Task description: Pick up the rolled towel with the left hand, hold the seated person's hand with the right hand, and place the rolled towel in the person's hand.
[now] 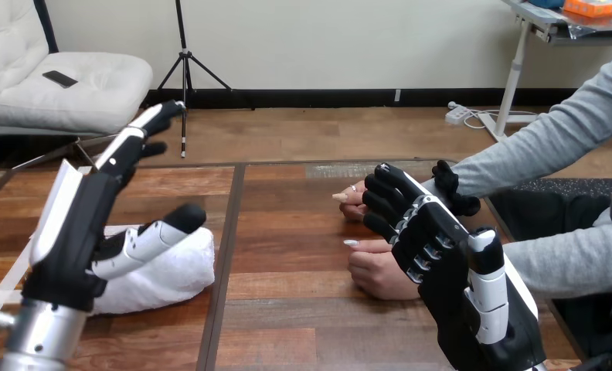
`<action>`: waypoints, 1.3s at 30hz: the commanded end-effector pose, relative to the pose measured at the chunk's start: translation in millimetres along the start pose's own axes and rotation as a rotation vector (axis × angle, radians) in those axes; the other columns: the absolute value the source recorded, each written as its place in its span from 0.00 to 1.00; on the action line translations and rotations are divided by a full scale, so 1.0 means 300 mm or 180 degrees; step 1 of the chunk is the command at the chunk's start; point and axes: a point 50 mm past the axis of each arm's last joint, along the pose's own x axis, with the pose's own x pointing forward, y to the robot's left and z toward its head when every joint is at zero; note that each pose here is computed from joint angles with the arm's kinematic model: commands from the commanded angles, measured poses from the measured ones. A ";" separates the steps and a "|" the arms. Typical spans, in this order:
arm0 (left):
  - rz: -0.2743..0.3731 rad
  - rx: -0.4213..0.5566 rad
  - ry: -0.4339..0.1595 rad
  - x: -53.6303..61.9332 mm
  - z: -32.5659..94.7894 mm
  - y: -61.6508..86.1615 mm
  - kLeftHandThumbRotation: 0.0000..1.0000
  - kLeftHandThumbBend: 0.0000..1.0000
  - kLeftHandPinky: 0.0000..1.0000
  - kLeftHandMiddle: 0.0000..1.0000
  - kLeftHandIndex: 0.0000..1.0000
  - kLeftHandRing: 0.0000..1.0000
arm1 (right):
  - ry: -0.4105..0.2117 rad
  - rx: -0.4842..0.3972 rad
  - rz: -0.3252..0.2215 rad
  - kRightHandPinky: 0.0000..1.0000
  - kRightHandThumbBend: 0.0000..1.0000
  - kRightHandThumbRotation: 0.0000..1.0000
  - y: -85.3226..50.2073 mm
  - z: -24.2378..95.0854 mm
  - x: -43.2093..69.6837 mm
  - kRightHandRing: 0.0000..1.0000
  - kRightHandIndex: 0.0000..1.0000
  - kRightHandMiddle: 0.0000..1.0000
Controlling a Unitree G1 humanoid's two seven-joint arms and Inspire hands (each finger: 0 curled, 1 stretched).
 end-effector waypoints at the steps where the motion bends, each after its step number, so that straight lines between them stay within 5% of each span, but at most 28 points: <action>1: -0.0015 0.0208 -0.0257 0.066 0.017 0.040 0.82 0.89 0.85 0.92 0.89 0.91 | -0.0272 -0.0090 0.0051 0.96 0.80 0.96 -0.003 0.035 0.048 0.96 0.91 0.93; 10: -0.0199 0.0571 -0.0183 0.091 0.003 0.059 0.80 0.86 0.84 0.94 0.90 0.91 | -0.0268 -0.0087 0.0048 0.95 0.82 0.96 -0.002 0.037 0.050 0.95 0.90 0.93; 14: -0.0365 0.1205 0.0001 0.120 -0.010 0.078 0.76 0.87 0.77 0.93 0.90 0.88 | -0.0268 -0.0085 0.0051 0.95 0.82 0.96 -0.004 0.036 0.048 0.96 0.91 0.93; 20: -0.0466 0.1648 0.0071 0.134 -0.020 0.078 0.72 0.85 0.71 0.92 0.90 0.85 | -0.0264 -0.0089 0.0055 0.95 0.81 0.96 -0.004 0.036 0.048 0.96 0.91 0.93; 39: -0.0746 0.2256 0.0313 0.162 -0.096 0.076 0.71 0.84 0.81 0.92 0.90 0.88 | -0.0267 -0.0092 0.0040 0.97 0.81 0.95 -0.005 0.039 0.048 0.96 0.91 0.93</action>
